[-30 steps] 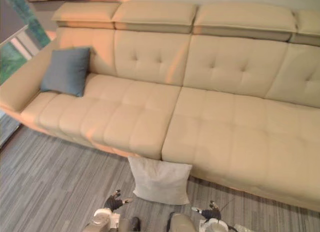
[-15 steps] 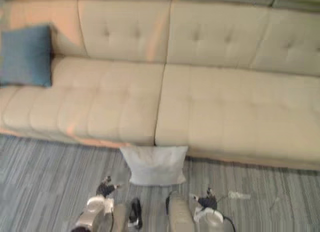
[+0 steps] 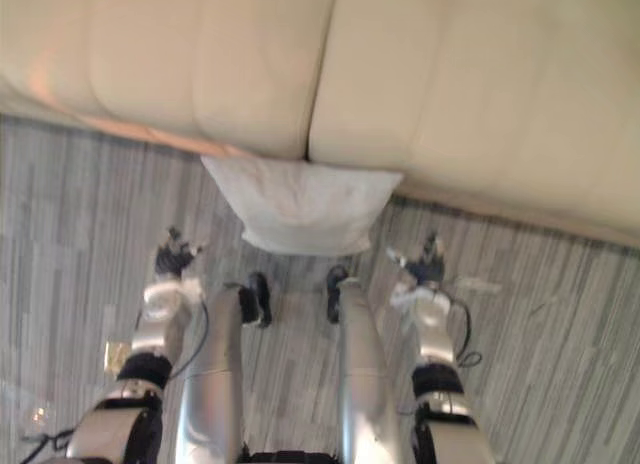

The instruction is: Pick up cushions and gather them together orderly.

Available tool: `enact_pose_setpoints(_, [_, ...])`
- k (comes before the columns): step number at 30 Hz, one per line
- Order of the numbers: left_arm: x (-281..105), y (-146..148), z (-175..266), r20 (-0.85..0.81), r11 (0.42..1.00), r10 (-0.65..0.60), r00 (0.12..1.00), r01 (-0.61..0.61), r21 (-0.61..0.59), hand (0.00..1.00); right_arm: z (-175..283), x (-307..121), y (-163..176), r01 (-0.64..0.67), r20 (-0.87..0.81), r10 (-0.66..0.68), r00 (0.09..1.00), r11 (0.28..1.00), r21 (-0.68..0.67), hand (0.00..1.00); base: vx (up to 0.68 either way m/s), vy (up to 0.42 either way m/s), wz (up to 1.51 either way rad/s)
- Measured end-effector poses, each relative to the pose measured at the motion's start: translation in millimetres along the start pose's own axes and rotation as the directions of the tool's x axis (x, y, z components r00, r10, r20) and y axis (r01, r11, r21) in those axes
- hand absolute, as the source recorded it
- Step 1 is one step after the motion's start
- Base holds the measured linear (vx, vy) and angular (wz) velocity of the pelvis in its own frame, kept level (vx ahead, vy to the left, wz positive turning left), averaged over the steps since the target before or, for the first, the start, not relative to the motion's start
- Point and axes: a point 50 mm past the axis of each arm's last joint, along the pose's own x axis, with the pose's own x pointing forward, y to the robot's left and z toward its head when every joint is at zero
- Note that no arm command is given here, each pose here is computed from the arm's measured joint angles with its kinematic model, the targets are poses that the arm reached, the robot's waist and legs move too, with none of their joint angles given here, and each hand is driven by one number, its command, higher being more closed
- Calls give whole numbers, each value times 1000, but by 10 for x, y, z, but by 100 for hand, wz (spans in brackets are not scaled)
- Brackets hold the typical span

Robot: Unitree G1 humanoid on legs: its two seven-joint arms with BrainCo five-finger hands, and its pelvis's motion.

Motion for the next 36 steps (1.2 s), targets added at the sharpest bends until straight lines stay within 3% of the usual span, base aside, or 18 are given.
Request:
enact_pose_setpoints(5, [243,-334,690,190,996,-93,977,92,16,0,733,280,323,-58,198,46,979,997,55,0,-79,-26,7])
enact_pose_setpoints(11, [207,-826,1006,276,972,-234,932,222,75,0,926,287,677,-126,232,106,967,990,71,0,-55,-5,6])
enact_pose_setpoints(12, [184,-913,1030,283,972,-235,930,226,64,0,917,276,736,-136,225,116,967,988,76,100,-34,7,4])
enact_pose_setpoints(13, [174,-962,1065,291,973,-229,929,222,57,100,918,263,808,-150,221,129,967,986,79,100,-40,8,4])
enact_pose_setpoints(25, [162,-1017,1115,295,988,-153,943,149,36,100,814,193,950,-161,190,149,970,986,50,100,-21,9,4])
enact_pose_setpoints(36, [-277,-1010,673,268,968,-227,936,248,-49,100,312,-254,610,-152,145,140,980,985,77,100,-16,-8,-8])
